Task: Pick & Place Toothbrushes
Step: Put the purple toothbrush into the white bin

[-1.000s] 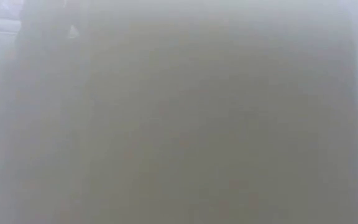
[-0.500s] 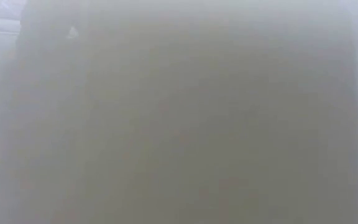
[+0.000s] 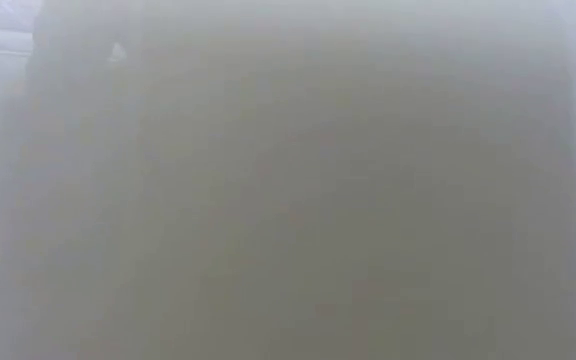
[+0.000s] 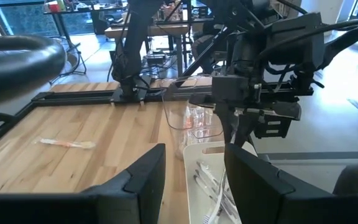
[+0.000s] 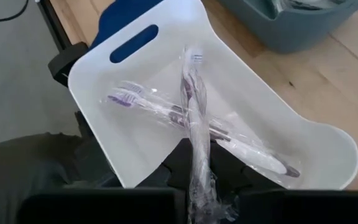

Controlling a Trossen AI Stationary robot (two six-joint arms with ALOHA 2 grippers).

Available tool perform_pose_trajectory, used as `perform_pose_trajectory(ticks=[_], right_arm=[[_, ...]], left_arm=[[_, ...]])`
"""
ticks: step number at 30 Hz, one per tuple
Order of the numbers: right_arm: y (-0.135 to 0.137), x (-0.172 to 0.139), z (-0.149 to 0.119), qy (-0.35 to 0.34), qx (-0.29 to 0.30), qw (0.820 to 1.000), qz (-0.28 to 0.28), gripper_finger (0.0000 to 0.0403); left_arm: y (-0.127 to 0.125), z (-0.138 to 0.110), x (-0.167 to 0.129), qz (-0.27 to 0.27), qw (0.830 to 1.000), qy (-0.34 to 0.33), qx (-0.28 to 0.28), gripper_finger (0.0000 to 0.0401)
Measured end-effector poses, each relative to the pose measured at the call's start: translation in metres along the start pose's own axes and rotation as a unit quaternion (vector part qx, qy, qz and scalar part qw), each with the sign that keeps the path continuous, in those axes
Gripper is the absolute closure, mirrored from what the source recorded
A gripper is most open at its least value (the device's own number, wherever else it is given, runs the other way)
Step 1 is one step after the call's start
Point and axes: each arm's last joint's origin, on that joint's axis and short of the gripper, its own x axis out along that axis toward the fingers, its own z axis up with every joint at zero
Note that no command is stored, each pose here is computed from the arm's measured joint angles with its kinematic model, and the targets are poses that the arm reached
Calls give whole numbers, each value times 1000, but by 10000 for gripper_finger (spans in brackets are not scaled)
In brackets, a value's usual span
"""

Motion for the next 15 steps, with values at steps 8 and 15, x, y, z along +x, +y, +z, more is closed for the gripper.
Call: perform_pose_trajectory(ticks=[8, 15], right_arm=[[0, 1, -1, 28, 1, 1000, 6, 376], [1, 1, -1, 49, -4, 999, 12, 372]], left_arm=[[0, 0, 0, -1, 1000, 0, 1, 243], [0, 0, 0, -1, 1000, 0, 1, 243]])
